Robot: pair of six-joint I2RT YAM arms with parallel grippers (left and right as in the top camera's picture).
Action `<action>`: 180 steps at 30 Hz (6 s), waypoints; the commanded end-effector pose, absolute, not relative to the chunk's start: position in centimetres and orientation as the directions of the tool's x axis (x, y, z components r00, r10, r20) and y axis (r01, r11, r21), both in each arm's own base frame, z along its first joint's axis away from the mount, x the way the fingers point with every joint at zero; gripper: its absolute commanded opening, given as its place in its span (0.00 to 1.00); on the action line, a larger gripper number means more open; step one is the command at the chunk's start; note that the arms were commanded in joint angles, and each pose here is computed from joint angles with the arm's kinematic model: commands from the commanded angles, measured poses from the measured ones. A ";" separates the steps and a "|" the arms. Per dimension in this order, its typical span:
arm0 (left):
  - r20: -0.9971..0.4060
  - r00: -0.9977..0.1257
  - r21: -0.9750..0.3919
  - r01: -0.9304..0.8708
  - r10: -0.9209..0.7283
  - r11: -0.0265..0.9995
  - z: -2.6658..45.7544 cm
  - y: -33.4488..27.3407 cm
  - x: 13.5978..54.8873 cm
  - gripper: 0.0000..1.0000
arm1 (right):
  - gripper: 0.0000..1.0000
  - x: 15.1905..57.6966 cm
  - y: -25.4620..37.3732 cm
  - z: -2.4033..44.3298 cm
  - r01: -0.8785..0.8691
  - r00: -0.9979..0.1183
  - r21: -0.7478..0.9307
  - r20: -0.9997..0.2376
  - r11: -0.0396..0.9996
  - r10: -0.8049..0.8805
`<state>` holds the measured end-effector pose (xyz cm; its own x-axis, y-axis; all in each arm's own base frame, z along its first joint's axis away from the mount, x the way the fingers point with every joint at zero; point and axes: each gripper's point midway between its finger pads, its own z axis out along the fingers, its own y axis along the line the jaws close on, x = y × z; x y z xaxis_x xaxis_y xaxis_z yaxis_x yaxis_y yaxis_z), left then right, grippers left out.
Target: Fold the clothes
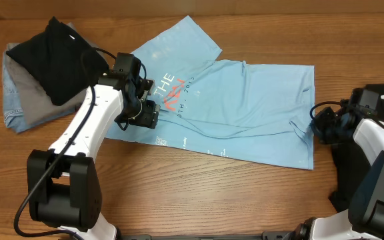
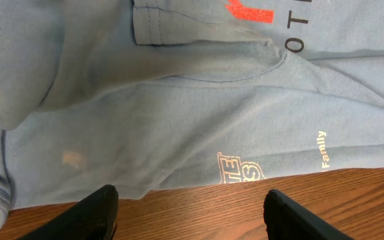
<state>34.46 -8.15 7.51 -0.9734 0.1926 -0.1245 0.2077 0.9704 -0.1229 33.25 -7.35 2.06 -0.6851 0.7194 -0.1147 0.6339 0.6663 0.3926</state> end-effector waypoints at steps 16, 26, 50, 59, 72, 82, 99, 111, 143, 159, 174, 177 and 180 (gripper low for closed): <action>-0.121 -0.973 -0.120 0.211 0.196 0.970 7.4 -8.4 34.6 0.73 | 0.47 36.1 -3.8 1.7 0.444 -0.820 0.265 -0.265 0.856 0.507; -0.121 -0.973 -0.120 0.211 0.197 0.970 7.4 -8.4 34.6 0.74 | 0.11 35.5 -4.3 1.3 0.461 -0.823 0.229 -0.250 0.857 0.509; -0.119 -0.974 -0.154 0.210 0.193 0.965 7.4 -8.9 34.4 0.74 | 0.05 33.9 -1.8 0.8 0.518 -0.839 0.155 -0.099 0.841 0.535; -0.083 -0.978 -0.209 0.203 0.189 0.957 5.9 -9.8 34.3 0.72 | 0.08 34.4 -4.4 0.3 0.598 -0.781 0.052 -0.185 0.800 0.596; -0.033 -0.981 -0.208 0.195 0.193 0.958 4.4 -9.8 33.8 0.70 | 0.06 36.9 -9.6 4.8 0.670 -0.693 0.123 -0.248 0.732 0.677; -0.044 -0.980 -0.208 0.197 0.192 0.958 4.4 -9.8 34.0 0.70 | 0.46 35.4 -3.3 4.1 0.425 -0.881 0.219 -0.121 0.878 0.457; -0.036 -0.981 -0.209 0.195 0.192 0.958 4.4 -9.8 33.9 0.70 | 0.04 35.3 -7.4 2.0 0.581 -0.786 0.045 -0.226 0.812 0.575; -0.029 -0.981 -0.208 0.194 0.192 0.959 4.4 -9.7 33.7 0.70 | 0.33 36.5 -5.4 5.3 0.481 -0.831 0.359 -0.104 0.799 0.547; 0.005 -0.980 -0.110 0.196 0.198 0.974 4.1 -7.9 33.2 0.71 | 0.13 30.1 -12.1 1.5 0.784 -0.610 0.078 -0.078 0.615 0.788; -0.003 -0.980 -0.102 0.197 0.197 0.975 4.1 -7.8 33.4 0.75 | 0.35 32.8 1.7 10.5 0.234 -0.919 0.648 -0.097 0.725 0.383; -0.037 -0.980 -0.206 0.200 0.197 0.958 4.4 -9.7 33.9 0.80 | 0.45 31.4 13.6 2.3 0.085 -0.995 0.406 -0.007 0.910 0.096; -0.037 -0.980 -0.206 0.200 0.197 0.958 4.4 -9.7 33.9 0.80 | 0.38 31.9 13.9 2.0 0.104 -0.993 0.412 -0.013 0.905 0.120; -0.037 -0.980 -0.206 0.200 0.196 0.958 4.4 -9.7 33.9 0.80 | 0.16 32.6 14.1 2.2 0.127 -0.988 0.422 -0.027 0.897 0.152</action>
